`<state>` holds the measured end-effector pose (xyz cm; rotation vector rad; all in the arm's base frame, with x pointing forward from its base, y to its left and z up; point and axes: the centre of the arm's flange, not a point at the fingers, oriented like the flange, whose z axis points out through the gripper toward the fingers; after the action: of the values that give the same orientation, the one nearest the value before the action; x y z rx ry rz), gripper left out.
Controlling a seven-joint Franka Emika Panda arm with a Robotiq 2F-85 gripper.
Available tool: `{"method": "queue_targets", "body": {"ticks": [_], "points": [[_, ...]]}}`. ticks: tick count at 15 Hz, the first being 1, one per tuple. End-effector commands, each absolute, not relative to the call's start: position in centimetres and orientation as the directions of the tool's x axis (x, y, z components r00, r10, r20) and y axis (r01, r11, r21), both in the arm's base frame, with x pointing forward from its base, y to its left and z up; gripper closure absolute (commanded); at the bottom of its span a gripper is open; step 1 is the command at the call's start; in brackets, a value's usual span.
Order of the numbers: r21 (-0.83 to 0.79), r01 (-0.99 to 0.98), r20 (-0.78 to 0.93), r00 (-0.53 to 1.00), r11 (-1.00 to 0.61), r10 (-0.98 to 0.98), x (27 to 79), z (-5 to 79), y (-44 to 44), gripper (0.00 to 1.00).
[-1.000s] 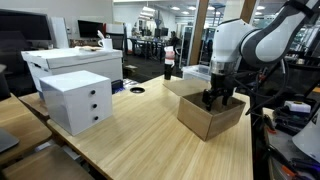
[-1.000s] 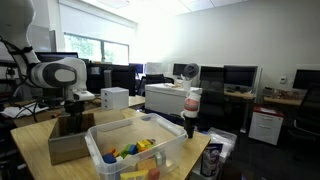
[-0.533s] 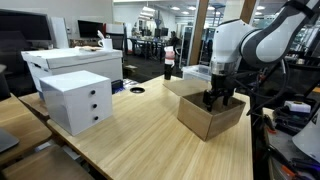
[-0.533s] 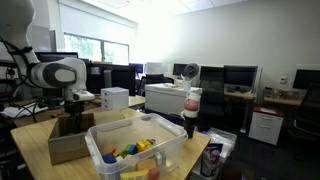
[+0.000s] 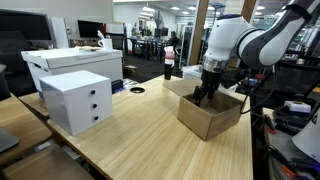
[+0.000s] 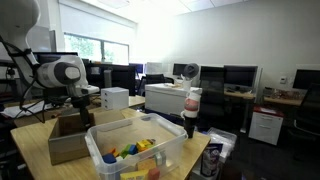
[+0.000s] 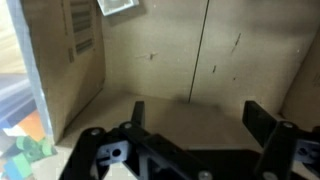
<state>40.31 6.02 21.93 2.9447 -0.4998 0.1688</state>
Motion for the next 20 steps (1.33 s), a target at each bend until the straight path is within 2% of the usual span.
{"method": "queue_targets", "body": {"ticks": [1,12,20], "points": [[0.135,-0.262,0.19,0.953,-0.956,-0.234,43.0,21.0,7.1,0.0],[0.063,-0.063,0.273,0.961,-0.996,-0.044,49.6,20.2,12.7,0.0],[0.046,0.021,0.265,0.964,-0.999,0.033,53.5,20.0,16.6,0.0]]}}
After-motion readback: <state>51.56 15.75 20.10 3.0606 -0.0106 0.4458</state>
